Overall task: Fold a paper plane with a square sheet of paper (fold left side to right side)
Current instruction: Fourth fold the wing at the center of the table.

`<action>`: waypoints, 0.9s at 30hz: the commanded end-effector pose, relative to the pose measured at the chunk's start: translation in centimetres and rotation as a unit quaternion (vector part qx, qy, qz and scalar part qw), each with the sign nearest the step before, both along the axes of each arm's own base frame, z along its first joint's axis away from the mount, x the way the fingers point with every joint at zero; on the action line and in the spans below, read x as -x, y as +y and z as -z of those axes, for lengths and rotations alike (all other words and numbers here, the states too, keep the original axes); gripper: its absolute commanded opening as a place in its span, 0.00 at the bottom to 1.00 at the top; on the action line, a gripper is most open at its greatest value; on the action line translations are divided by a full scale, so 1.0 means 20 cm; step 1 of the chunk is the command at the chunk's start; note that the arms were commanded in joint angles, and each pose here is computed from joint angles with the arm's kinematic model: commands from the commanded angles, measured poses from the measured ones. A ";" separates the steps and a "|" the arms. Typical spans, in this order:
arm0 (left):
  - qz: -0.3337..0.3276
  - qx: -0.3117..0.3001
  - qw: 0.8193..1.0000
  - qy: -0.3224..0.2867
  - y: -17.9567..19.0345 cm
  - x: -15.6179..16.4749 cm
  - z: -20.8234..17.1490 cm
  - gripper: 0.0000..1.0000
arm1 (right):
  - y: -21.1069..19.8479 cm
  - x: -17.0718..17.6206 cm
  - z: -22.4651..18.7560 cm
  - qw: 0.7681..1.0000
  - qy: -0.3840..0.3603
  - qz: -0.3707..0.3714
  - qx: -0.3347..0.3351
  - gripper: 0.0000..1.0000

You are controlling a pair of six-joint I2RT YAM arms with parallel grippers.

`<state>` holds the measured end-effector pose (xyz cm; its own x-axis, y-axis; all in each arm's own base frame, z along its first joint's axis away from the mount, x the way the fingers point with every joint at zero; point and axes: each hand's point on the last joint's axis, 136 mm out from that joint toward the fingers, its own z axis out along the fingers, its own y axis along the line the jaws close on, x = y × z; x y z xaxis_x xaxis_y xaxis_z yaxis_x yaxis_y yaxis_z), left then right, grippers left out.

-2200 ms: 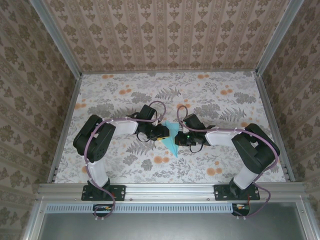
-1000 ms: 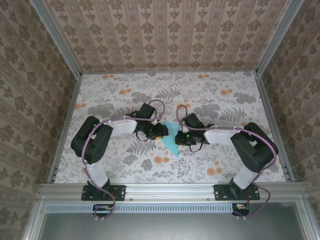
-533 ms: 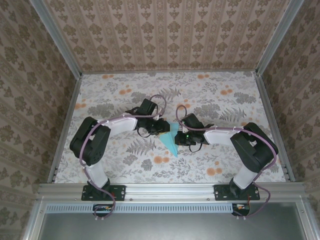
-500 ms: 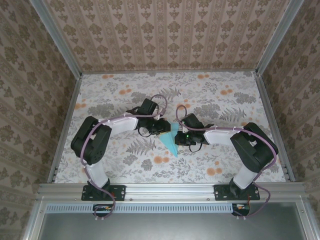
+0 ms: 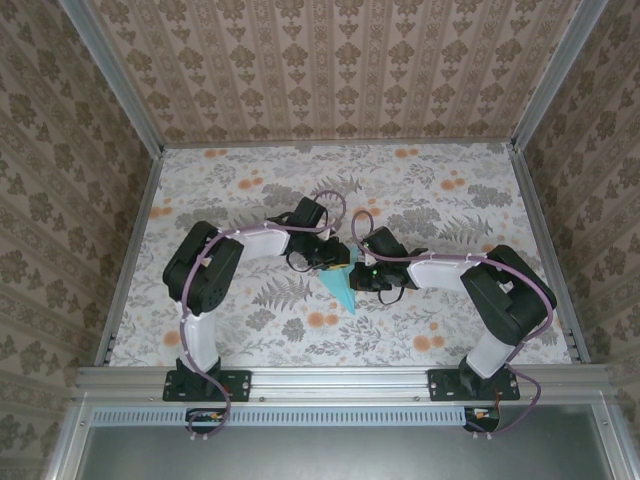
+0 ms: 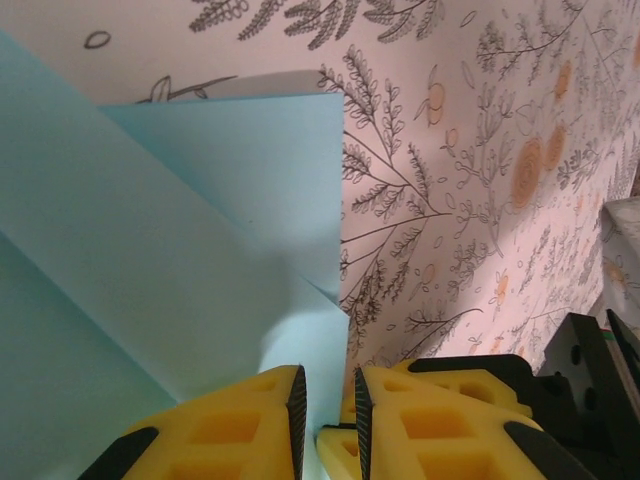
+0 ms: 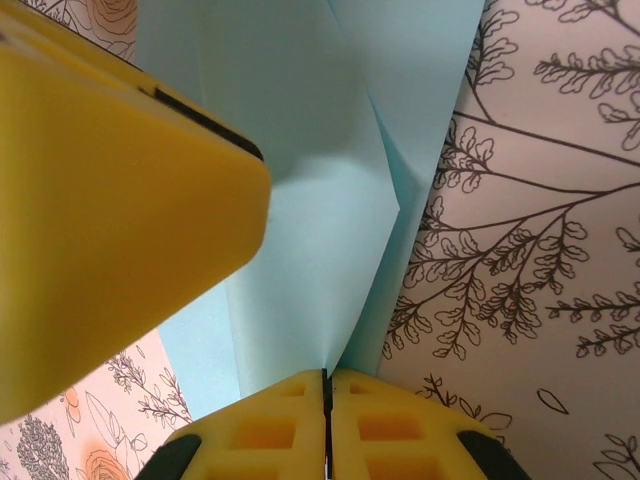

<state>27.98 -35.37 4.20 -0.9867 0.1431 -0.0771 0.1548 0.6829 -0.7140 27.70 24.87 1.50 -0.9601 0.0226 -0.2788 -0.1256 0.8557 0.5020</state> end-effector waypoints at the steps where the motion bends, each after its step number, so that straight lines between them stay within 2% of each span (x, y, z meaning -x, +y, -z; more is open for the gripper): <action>1: 0.008 -0.014 1.000 -0.005 0.00 0.00 0.04 0.23 | -0.08 0.13 0.15 0.997 0.053 -0.007 0.053 0.08; 14: 0.004 -0.041 0.999 0.021 0.07 0.07 0.19 0.23 | -0.07 0.13 0.14 0.997 0.055 -0.013 0.054 0.08; 19: 0.003 -0.052 0.998 0.027 0.10 0.10 0.23 0.23 | -0.05 0.10 0.06 0.998 0.039 -0.013 0.039 0.10; 27: 0.000 -0.059 0.998 0.029 0.13 0.12 0.25 0.22 | -0.06 0.08 -0.16 1.000 -0.008 0.008 -0.005 0.28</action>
